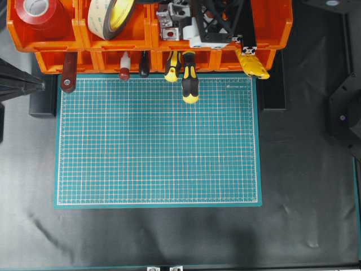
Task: Pick corner brachets from container rack with right arm.
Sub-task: 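Lower the right gripper into the bin and close on one bracket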
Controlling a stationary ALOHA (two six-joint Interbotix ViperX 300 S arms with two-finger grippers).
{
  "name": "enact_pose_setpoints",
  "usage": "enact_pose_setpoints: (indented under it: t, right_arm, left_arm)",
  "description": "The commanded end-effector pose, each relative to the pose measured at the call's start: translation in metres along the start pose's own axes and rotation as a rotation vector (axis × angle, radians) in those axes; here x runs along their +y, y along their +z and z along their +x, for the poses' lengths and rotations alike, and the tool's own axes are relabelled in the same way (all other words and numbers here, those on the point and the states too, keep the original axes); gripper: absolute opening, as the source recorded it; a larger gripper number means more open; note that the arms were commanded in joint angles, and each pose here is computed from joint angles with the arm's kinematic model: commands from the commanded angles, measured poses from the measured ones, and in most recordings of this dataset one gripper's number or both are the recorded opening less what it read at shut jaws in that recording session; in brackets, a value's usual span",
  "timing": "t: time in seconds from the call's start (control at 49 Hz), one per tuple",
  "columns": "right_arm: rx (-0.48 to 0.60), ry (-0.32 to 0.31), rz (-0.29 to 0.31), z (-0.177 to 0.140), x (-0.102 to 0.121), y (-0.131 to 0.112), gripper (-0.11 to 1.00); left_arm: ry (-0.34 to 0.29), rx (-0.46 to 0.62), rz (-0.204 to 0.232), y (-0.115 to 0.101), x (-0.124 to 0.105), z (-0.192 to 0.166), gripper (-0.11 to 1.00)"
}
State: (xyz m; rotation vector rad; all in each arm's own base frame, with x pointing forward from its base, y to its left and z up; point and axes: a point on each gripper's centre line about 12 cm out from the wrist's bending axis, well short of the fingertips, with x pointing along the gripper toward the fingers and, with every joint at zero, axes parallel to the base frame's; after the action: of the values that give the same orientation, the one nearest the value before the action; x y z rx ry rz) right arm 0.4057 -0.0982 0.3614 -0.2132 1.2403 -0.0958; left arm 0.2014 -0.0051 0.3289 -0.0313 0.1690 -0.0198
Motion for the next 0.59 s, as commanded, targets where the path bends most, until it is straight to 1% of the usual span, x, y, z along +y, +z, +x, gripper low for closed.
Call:
enact_pose_setpoints:
  t: [0.0,0.143,0.327,0.408,0.49,0.572]
  right_arm:
    - [-0.04,-0.038,-0.013,-0.01,-0.005,0.006,0.84]
    - [-0.015,-0.074,-0.023,-0.002,-0.009,0.007,0.84]
    - [-0.018,-0.082,-0.021,0.007,-0.01,0.01,0.82]
    - [-0.022,-0.082,-0.023,0.008,-0.009,0.012,0.79]
    - [-0.02,-0.08,-0.026,0.009,-0.007,0.012,0.72]
    - [-0.018,-0.078,-0.031,0.008,-0.006,0.012,0.56]
  left_arm:
    - [0.0,-0.025,0.001,0.011,0.0,0.0,0.0]
    - [-0.002,-0.023,0.002,0.01,-0.001,0.001,0.0]
    - [0.0,-0.025,0.001,0.011,0.0,0.001,0.0]
    - [-0.002,-0.023,0.0,0.01,-0.001,0.001,0.0]
    - [-0.001,-0.026,0.0,0.011,0.0,0.0,0.0]
    - [-0.001,-0.026,0.0,0.011,0.0,0.0,0.0]
